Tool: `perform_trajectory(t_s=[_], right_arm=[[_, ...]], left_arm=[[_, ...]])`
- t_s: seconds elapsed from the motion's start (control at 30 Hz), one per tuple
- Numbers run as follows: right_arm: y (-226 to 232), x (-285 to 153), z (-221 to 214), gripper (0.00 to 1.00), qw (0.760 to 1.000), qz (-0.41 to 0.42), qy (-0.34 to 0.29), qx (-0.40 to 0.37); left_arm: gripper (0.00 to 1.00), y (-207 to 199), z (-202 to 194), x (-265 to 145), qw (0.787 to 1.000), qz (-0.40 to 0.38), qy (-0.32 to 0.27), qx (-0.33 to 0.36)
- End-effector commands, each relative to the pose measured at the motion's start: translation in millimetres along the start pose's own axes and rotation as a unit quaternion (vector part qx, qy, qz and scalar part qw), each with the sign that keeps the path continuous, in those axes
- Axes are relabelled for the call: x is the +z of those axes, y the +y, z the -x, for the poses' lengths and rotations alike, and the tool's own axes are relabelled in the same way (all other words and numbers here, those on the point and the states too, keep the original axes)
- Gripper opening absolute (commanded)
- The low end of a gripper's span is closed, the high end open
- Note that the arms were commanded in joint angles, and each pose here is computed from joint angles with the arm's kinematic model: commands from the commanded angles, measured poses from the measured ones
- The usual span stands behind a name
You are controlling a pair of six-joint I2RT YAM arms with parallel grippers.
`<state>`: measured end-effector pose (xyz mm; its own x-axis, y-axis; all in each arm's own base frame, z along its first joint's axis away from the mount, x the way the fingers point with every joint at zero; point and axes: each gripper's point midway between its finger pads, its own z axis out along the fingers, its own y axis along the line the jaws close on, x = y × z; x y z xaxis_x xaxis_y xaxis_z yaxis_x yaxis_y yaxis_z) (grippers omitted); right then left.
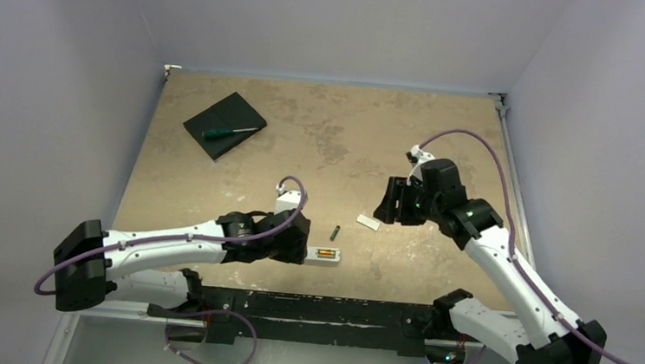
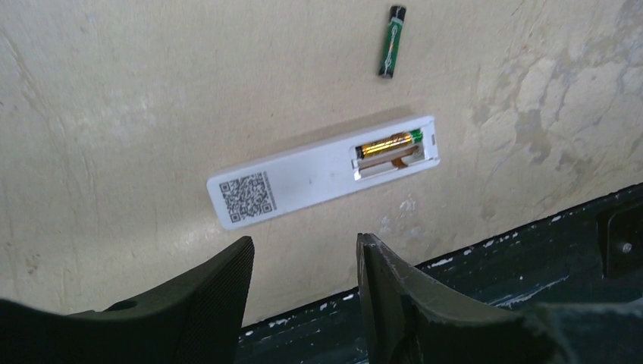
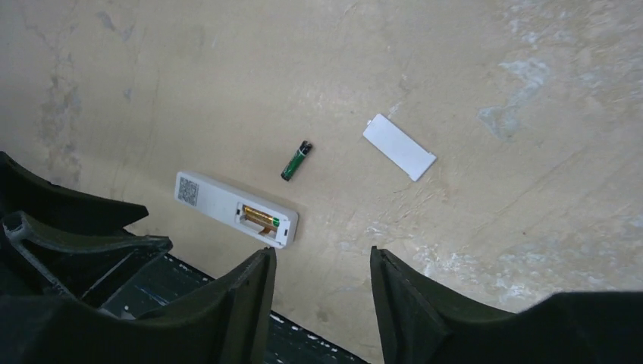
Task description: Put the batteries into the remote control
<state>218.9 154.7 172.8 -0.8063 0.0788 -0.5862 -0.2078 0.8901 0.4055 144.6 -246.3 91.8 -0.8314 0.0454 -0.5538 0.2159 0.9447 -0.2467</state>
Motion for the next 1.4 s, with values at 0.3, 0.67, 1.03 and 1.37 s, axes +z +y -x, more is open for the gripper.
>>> perform_trajectory(t_s=[0.3,0.67,1.03,1.37], right_arm=[[34.2,58.0,-28.8,0.05,0.999,0.023,0.041,-0.001],[35.4,100.9,-53.9,0.0,0.997,-0.001,0.081,-0.018],[39.1,130.0,-77.3,0.0,0.993,-0.018,0.112,-0.037],[45.0,139.0,-101.2,0.0,0.988,-0.023,0.136,-0.066]], left_arm=[[0.39,3.3,-61.3,7.4,0.994,-0.044,0.063,-0.076],[0.2,18.4,-69.0,33.6,0.996,0.007,0.054,-0.07],[0.16,43.5,-57.1,47.8,0.995,0.064,0.036,-0.062],[0.15,58.9,-39.8,56.5,0.994,0.089,0.026,-0.062]])
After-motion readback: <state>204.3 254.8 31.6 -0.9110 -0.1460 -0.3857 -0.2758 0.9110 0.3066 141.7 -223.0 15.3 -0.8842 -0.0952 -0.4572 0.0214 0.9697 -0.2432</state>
